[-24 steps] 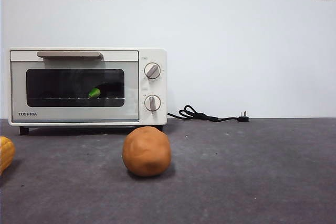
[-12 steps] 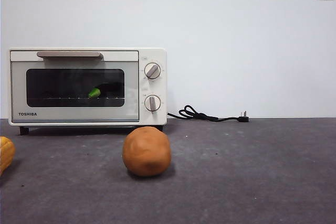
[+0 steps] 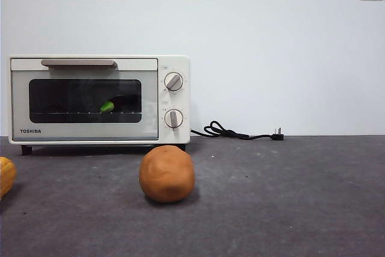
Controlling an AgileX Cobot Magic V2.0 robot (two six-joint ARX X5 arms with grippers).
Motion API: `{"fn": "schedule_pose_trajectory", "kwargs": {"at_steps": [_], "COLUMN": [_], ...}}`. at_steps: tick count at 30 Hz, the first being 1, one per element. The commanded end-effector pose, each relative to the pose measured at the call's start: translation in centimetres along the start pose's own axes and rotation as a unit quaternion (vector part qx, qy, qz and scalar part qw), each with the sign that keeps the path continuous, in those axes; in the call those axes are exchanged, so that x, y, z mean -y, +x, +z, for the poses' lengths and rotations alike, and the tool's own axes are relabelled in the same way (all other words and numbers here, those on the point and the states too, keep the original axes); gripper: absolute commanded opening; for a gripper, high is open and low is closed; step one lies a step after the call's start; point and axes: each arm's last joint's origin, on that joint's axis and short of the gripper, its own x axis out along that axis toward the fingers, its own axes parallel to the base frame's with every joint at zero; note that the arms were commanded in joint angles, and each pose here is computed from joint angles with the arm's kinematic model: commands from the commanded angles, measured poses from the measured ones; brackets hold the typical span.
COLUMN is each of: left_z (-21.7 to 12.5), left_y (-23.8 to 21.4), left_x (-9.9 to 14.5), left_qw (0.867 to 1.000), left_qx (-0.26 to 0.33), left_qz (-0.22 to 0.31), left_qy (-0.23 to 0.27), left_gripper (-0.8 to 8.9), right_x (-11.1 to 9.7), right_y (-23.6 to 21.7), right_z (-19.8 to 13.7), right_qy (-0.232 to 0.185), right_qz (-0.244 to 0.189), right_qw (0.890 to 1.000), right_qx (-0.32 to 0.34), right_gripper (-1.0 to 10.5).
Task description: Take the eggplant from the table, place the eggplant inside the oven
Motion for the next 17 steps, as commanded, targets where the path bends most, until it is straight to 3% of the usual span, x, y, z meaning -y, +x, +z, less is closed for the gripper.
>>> {"fn": "schedule_pose_trajectory", "kwargs": {"at_steps": [1,5,9,17], "left_z": [-0.3,-0.3,-0.3,-0.3], "left_y": [0.1,0.1,0.1,0.1], "left_x": [0.0,0.0,0.0,0.0], "left_qw": [1.0,1.0,1.0,1.0], "left_qx": [-0.002,-0.002,-0.002,-0.002], "left_qz": [-0.001,-0.001,-0.001,-0.001], "left_qy": [-0.006,-0.006,-0.006,-0.006], "left_gripper": [-0.04,-0.04,-0.04,-0.04], "right_x": [-0.1,-0.7,-2.0,-5.6], "right_y": [-0.8,-2.6,-4.9,-9.3], "right_z": [-0.6,-1.2,-2.3,-5.4], "right_qy": [0.001,0.005,-0.022,-0.037], "right_qz": [-0.047,-0.125,-0.188,-0.26], "right_qw": [0.999,0.992,0.981,0.958], "right_qx": [-0.001,0.023,0.049,0.115], "right_gripper": [0.0,0.0,0.0,0.0]}}
